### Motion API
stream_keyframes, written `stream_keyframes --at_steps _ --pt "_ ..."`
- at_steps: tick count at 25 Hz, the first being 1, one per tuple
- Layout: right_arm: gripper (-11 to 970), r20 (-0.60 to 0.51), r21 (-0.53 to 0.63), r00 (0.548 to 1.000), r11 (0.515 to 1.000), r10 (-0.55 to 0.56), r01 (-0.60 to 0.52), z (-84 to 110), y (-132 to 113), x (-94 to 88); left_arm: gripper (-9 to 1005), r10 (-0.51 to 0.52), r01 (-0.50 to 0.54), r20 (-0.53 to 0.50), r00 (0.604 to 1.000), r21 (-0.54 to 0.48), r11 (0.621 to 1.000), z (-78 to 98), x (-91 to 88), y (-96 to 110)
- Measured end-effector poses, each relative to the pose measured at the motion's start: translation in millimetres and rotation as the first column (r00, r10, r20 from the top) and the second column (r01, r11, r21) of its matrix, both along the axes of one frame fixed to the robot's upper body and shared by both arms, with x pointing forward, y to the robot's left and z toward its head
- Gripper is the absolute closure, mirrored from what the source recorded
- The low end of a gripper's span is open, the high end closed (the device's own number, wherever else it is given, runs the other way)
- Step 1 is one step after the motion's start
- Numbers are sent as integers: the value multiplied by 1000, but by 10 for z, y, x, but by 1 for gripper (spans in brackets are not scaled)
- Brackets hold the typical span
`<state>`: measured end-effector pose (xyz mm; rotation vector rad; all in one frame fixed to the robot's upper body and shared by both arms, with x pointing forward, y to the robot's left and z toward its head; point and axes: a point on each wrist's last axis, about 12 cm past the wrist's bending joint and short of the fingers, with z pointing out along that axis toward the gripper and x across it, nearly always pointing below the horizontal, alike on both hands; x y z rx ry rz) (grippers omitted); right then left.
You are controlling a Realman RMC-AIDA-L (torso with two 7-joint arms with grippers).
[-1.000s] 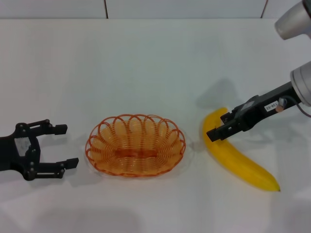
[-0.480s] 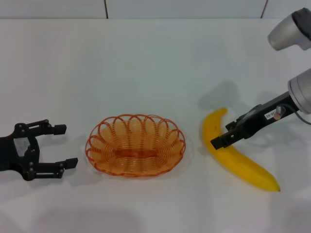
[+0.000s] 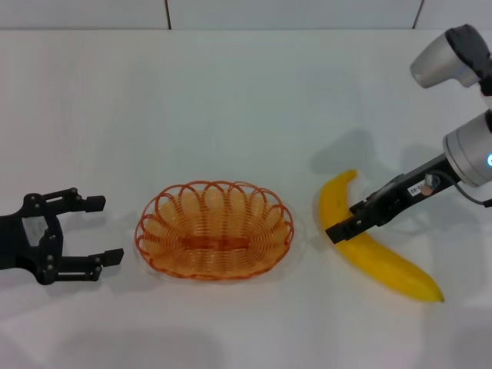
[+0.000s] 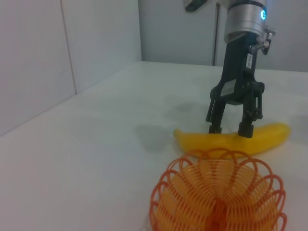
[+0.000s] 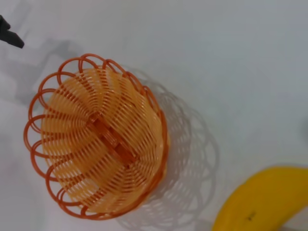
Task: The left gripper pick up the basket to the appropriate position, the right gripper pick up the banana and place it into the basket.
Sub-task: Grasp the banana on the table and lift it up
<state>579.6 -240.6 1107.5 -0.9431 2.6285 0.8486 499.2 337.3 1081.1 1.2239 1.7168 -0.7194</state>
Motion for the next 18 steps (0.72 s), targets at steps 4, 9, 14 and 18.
stream_keyframes --at_steps 4,9,14,18 --pt "98 -2 -2 1000 1000 2 -2 -10 6 -1 115 -2 2 1 1000 -1 1000 3 2 -3" --pt "109 -3 -5 1000 1000 -4 4 -36 3 -2 116 -4 4 0 1000 -4 1000 1 2 -15" --pt "121 -3 -21 1000 1000 -21 21 -78 -21 5 116 -10 10 1 1000 -7 1000 1 9 -38" --pt "130 -5 -34 1000 999 -19 19 -93 -27 1 116 -16 16 3 1000 -9 1000 10 23 -54"
